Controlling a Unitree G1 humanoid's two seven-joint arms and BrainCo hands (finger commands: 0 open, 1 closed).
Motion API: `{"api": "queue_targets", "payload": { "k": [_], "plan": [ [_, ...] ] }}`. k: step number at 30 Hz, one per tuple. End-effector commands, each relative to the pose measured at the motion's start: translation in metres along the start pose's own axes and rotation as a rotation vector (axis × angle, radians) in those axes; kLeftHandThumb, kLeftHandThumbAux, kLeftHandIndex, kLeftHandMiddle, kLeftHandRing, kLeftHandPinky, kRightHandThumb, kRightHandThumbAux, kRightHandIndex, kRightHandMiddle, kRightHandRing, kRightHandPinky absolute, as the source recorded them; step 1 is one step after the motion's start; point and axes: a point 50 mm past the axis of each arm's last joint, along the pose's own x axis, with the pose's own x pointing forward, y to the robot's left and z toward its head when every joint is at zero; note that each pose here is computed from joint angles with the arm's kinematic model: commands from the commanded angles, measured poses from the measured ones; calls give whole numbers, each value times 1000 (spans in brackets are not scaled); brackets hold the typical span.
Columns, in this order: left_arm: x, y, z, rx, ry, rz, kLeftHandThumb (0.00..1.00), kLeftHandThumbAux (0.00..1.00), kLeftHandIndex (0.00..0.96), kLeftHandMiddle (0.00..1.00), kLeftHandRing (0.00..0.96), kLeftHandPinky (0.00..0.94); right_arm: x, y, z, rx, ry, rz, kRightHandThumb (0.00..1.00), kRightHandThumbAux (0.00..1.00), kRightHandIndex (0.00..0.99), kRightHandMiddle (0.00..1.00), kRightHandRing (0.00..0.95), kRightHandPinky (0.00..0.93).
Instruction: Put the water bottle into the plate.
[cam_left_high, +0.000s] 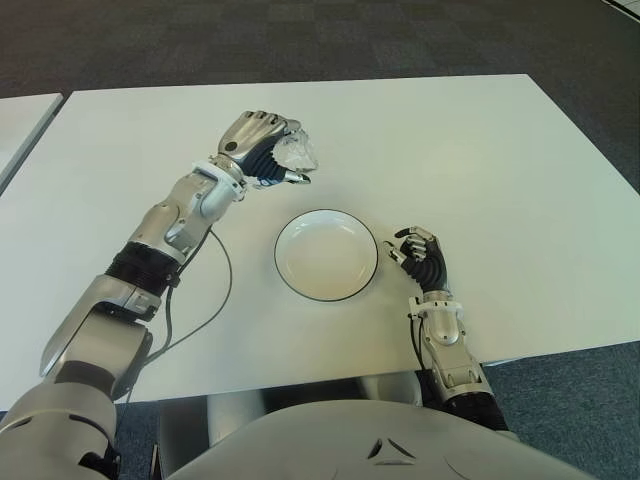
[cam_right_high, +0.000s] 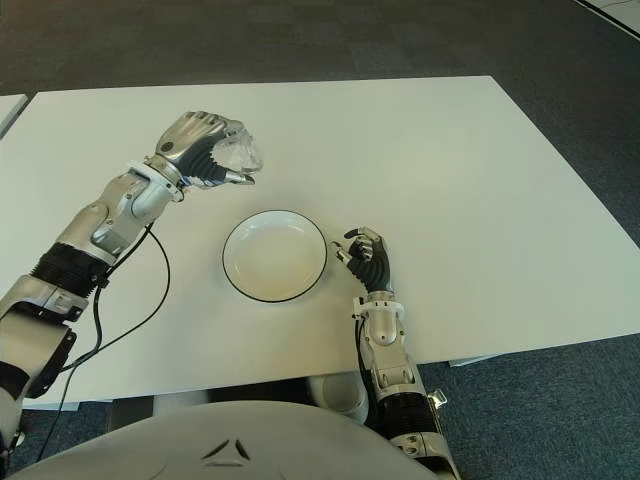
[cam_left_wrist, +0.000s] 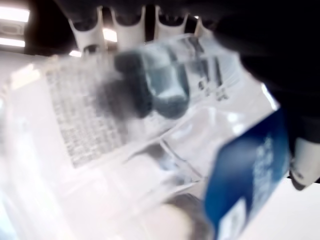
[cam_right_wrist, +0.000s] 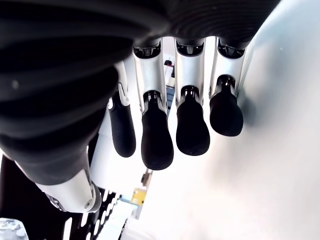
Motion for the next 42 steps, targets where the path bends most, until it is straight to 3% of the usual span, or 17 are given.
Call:
{"api": "queue_targets", "payload": {
  "k": [1,13,28,42],
  "plan": [
    [1,-7,14,4,-64,-32,852,668,400,548,861,855,-3,-1,-6,5,35,-3,706,730,436,735,733,726],
    [-2,-29,39,79,-196,-135,852,667,400,553,857,867,-4,-2,-5,15,24,-11,706,728,436,738,732,727],
    [-17,-77,55,68,-315,-297,853,666,403,556,862,880,-5,-3,-5,11,34,-7,706,729,436,726,719,712],
    [-37,-126,70,58,-403,-336,853,667,402,554,868,882,-6,-3,-4,9,27,-4,706,729,435,733,732,729]
  ]
}}
